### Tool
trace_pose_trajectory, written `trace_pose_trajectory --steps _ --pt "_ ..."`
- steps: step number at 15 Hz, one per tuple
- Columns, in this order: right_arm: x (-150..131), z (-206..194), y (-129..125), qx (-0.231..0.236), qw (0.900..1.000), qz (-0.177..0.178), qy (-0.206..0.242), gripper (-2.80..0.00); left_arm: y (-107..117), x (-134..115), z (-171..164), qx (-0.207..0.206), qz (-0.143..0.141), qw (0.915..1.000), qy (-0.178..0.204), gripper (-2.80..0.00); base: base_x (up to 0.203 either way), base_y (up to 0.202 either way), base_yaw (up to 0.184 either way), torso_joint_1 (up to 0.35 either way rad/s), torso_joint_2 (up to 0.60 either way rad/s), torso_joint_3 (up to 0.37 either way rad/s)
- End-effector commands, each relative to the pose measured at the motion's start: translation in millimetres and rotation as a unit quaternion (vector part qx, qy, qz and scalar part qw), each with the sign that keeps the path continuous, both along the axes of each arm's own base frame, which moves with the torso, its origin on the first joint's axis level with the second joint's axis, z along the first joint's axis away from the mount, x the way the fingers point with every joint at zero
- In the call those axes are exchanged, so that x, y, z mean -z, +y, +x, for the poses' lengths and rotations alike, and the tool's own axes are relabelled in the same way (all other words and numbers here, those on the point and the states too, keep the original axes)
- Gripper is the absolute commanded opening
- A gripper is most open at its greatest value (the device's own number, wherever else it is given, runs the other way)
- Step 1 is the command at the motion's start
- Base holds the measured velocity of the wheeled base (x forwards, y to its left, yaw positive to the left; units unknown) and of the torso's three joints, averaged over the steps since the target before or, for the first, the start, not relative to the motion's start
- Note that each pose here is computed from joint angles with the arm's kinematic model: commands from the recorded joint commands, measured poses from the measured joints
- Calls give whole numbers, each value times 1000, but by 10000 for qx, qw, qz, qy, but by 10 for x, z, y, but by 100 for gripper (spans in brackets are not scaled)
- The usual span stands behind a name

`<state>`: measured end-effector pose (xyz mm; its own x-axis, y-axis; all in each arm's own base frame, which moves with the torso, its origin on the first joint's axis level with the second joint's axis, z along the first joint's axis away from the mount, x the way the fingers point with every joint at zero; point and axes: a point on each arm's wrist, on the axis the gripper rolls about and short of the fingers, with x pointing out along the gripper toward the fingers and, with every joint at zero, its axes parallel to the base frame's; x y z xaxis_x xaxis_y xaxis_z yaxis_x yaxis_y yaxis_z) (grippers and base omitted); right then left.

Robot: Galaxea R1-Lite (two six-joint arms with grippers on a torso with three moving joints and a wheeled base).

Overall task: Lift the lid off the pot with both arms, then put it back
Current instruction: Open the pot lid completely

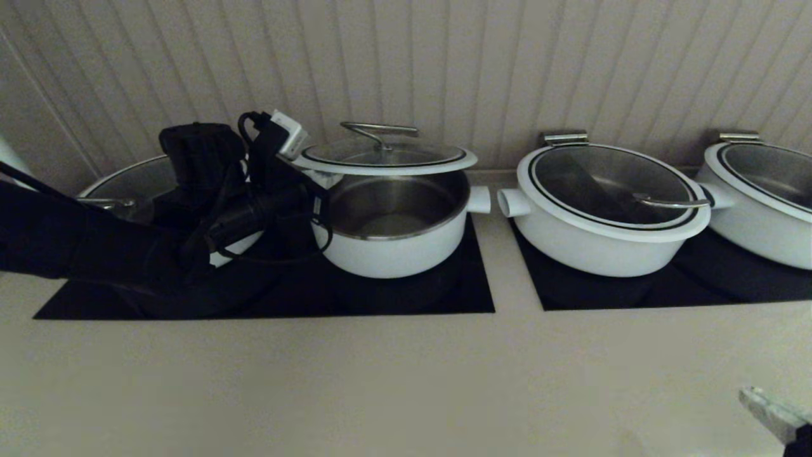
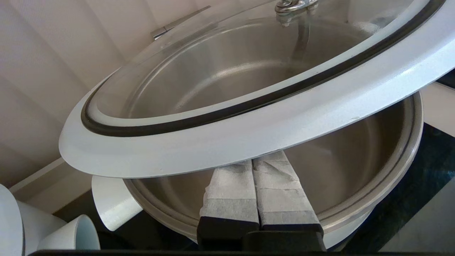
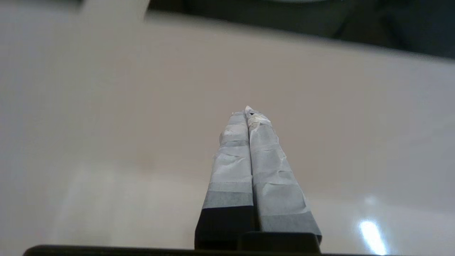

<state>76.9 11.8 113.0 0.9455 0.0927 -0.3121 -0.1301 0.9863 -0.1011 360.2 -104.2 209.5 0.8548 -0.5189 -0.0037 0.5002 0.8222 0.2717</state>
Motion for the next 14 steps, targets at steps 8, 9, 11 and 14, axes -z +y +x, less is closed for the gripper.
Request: trace_pose_trajectory --steps 8,9,11,14 --pt "322 -787 -115 -652 9973 270 -204 -280 -4 12 8 11 12 10000 -10 -280 0 0 0 0 0 0" --pt "339 -785 -119 -549 9980 266 -170 -280 -1 3 -1 11 10 10000 -19 -280 0 0 0 0 0 0" --pt "344 -785 -112 -777 9968 43 -188 -280 1 0 -9 11 10 10000 -18 -280 0 0 0 0 0 0" --pt "344 -785 -112 -765 9969 98 -178 -280 3 -21 -17 10 0 10000 -48 -280 0 0 0 0 0 0"
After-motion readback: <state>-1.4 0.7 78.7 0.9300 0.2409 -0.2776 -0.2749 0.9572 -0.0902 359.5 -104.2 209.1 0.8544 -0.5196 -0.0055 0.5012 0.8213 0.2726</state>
